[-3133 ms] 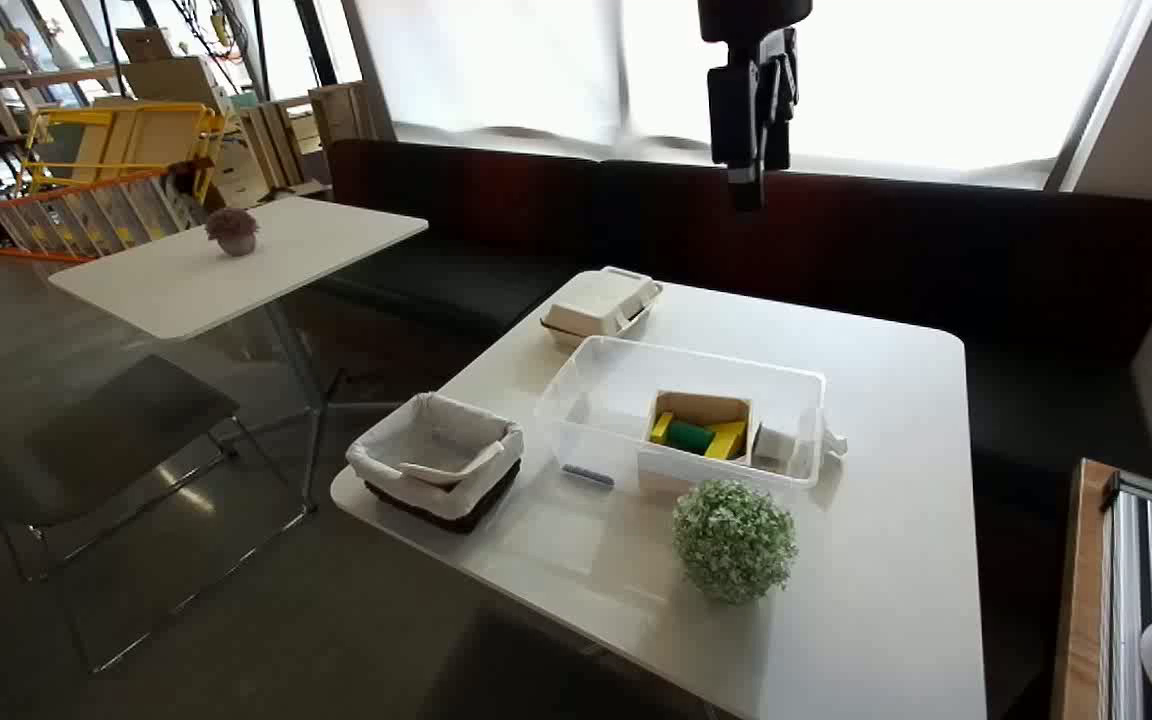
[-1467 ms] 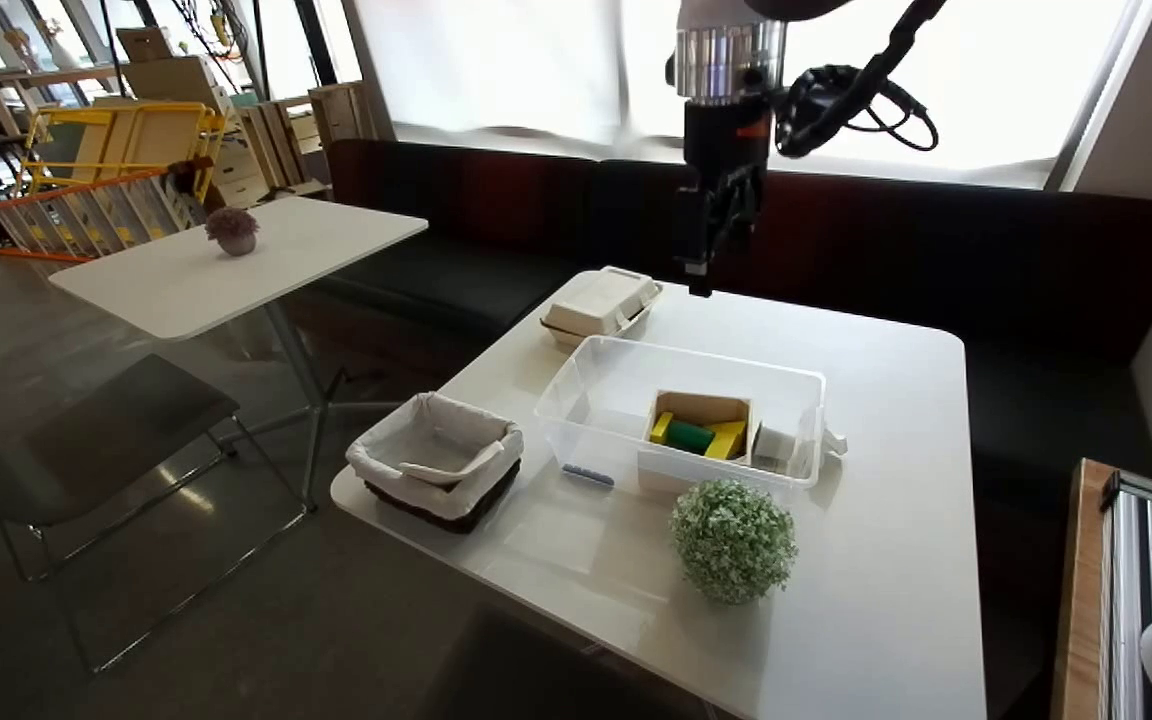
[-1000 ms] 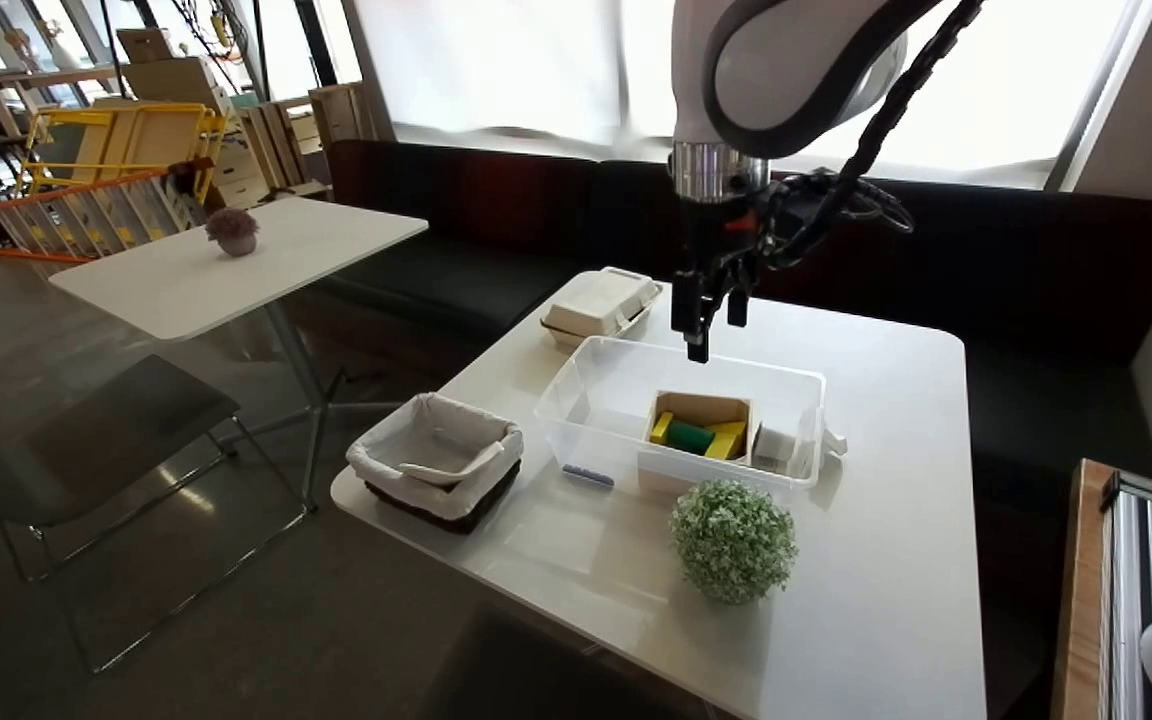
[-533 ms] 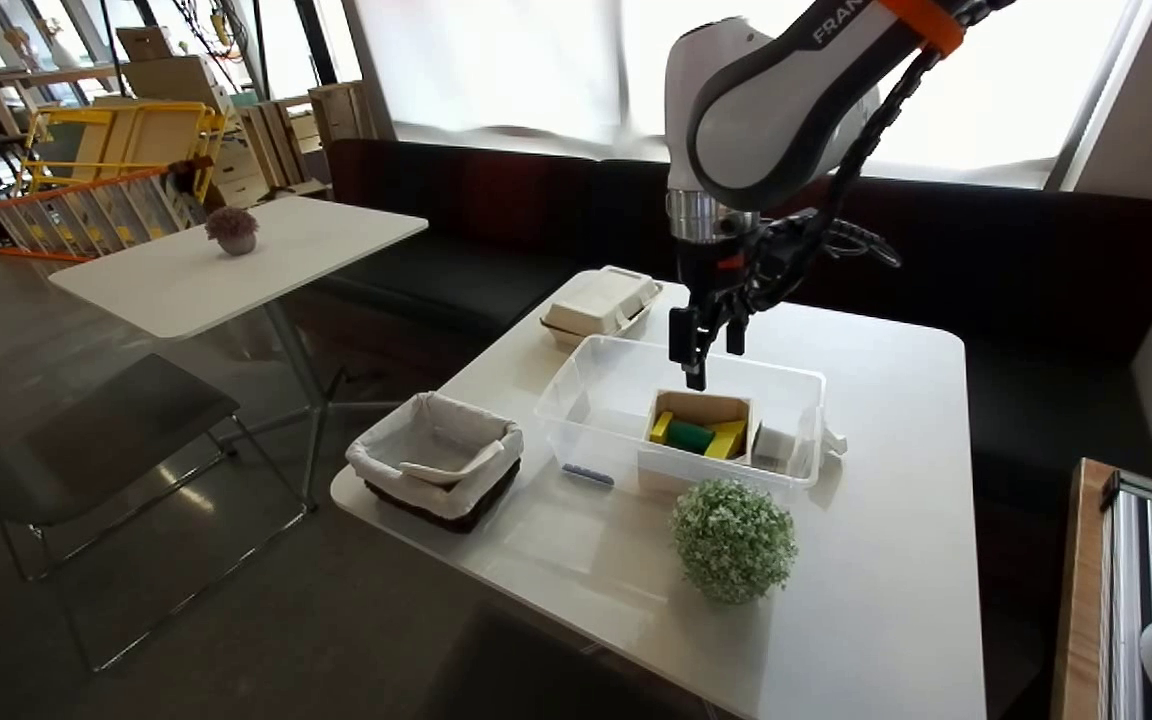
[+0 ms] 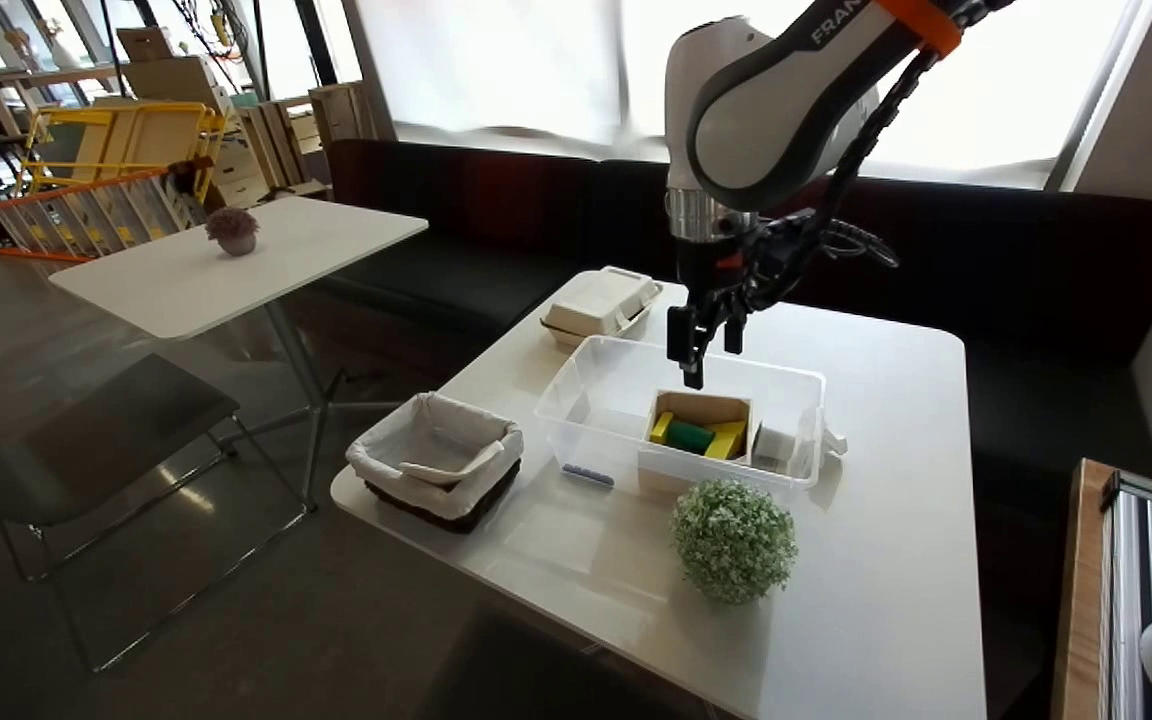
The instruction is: Remove the green block from the bowl
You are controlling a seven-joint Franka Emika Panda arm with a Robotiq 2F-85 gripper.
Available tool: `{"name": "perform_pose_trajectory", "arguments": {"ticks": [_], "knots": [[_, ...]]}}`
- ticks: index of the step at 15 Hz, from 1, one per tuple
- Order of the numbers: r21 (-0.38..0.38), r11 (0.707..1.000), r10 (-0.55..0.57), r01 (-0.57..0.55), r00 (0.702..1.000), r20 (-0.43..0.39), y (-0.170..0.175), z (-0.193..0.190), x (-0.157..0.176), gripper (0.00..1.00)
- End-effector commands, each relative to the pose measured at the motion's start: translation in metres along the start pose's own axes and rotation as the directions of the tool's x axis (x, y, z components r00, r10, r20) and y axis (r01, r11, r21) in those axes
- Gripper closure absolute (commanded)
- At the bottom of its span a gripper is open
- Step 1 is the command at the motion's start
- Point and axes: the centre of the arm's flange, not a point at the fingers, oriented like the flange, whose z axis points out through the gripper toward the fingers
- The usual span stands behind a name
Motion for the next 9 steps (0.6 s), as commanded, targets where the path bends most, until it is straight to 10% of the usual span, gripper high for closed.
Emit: {"name": "perform_pose_trajectory", "arguments": {"ticks": [1,9], "knots": [[0.007,1.000,0.026,-0.026,0.999,-0.023,0.004,0.026,0.015,0.00],[0.042,0.996,0.081,-0.080,0.997,-0.007,0.004,0.070,0.023,0.00]]}}
